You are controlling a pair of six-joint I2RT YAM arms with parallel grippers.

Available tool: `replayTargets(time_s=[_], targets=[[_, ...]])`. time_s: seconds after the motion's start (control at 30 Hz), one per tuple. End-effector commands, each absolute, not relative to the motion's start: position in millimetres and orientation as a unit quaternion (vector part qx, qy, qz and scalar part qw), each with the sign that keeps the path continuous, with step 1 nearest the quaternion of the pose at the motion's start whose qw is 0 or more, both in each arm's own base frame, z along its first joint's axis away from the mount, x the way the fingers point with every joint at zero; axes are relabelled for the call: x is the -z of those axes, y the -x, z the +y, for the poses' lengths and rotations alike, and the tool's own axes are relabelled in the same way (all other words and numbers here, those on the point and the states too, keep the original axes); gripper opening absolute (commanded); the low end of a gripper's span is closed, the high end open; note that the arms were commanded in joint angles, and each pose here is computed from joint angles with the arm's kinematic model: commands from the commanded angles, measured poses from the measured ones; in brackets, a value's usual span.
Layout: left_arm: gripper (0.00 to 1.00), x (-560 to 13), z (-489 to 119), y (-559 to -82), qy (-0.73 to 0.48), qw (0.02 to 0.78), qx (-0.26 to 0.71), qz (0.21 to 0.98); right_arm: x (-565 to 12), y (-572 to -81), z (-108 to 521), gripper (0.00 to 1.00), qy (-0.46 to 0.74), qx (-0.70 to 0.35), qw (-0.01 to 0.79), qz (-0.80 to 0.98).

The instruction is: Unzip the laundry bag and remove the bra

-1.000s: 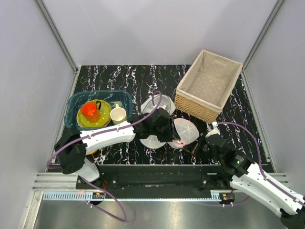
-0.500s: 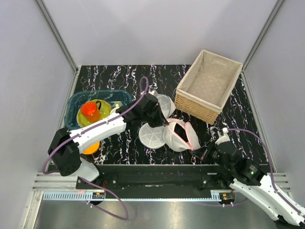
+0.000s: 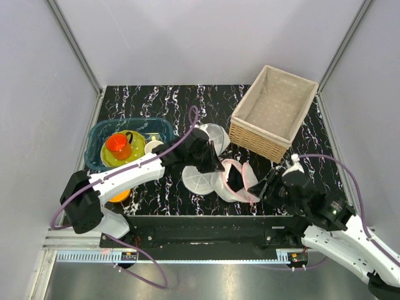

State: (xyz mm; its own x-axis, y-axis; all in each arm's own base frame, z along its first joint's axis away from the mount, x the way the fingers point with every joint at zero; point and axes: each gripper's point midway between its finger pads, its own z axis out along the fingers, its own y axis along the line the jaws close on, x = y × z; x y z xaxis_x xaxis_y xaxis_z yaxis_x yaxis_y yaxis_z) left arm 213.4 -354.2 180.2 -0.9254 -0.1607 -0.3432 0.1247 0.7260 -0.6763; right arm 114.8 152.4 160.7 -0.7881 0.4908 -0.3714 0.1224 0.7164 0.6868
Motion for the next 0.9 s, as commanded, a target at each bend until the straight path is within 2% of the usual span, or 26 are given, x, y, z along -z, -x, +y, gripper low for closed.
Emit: replayTargets(time_s=[0.0,0.1,0.37,0.7,0.87], targets=[[0.0,-178.9,-361.6,-181.5,-0.026,0.187,0.391,0.901,-214.5,-145.2,169.8,0.52,-0.145,-0.342,0.331,0.867],[0.0,-166.7,-357.7,-173.2,-0.025,0.177,0.383,0.906,-219.4,-159.8,203.3,0.47,-0.11,-0.359,0.316,0.871],[0.0,-165.9,-344.7,-171.1,-0.018,0.189,0.373,0.908,-168.0,-178.5,251.5,0.53,-0.082,-0.355,0.255,0.896],[0.0,-150.8,-336.7,-164.2,-0.011,0.177,0.366,0.914,-120.6,-177.5,246.3,0.55,-0.095,-0.311,0.23,0.917],[0.0,-145.6,-331.1,-162.0,-0.004,0.177,0.361,0.915,-129.0,-182.4,237.6,0.61,-0.124,-0.32,0.259,0.903]])
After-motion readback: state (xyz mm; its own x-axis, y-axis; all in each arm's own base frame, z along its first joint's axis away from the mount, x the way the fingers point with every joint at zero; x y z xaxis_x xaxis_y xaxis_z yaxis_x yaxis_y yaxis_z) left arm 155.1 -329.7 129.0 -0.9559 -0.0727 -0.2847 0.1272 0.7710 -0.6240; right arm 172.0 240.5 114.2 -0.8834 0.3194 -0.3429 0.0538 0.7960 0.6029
